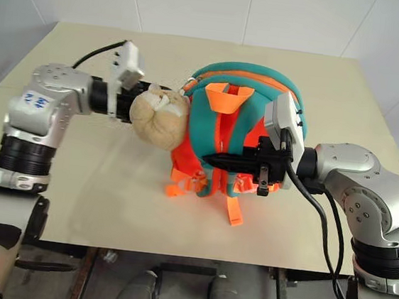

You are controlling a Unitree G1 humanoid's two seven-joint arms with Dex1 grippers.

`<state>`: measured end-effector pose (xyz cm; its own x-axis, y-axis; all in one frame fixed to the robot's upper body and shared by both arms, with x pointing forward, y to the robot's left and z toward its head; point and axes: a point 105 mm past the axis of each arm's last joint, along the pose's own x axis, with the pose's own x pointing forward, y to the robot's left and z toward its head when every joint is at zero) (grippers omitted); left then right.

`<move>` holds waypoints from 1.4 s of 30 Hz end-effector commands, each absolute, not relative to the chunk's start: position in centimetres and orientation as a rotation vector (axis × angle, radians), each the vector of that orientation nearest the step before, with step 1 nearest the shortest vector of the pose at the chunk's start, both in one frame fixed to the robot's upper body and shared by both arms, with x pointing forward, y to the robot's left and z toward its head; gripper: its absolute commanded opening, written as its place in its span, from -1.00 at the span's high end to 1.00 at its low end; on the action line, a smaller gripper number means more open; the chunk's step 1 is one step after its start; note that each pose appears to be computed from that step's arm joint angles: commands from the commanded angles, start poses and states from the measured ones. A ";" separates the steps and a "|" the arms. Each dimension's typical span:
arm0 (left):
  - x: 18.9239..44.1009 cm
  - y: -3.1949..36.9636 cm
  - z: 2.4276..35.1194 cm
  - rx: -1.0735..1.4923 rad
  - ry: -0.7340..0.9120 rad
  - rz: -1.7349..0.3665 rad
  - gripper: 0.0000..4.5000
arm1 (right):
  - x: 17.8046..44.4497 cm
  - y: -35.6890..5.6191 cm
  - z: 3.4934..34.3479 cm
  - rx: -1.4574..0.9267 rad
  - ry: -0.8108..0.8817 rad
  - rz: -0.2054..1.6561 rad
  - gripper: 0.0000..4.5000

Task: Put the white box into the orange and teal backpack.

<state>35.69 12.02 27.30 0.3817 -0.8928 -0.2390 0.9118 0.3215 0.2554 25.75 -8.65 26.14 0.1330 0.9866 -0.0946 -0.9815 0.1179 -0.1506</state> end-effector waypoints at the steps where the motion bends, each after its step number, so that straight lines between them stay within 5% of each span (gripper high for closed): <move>1: 34.2 13.7 28.9 0.374 0.025 -1.140 -0.99 | 25.3 -8.5 27.1 -0.219 -0.088 1.446 1.00; 12: 28.0 11.9 29.2 0.270 -0.010 -1.296 -0.99 | 25.7 -8.5 26.9 -0.223 -0.084 1.449 1.00; 31: 25.4 8.3 30.0 0.182 -0.069 -1.439 -0.99 | 26.0 -8.4 26.6 -0.235 -0.087 1.446 1.00; 37: 26.7 8.0 28.3 0.215 -0.002 -1.380 -0.99 | 26.0 -8.3 26.4 -0.239 -0.083 1.451 1.00; 42: 27.4 7.8 28.3 0.197 0.013 -1.354 -0.46 | 25.9 -8.3 26.3 -0.240 -0.081 1.455 1.00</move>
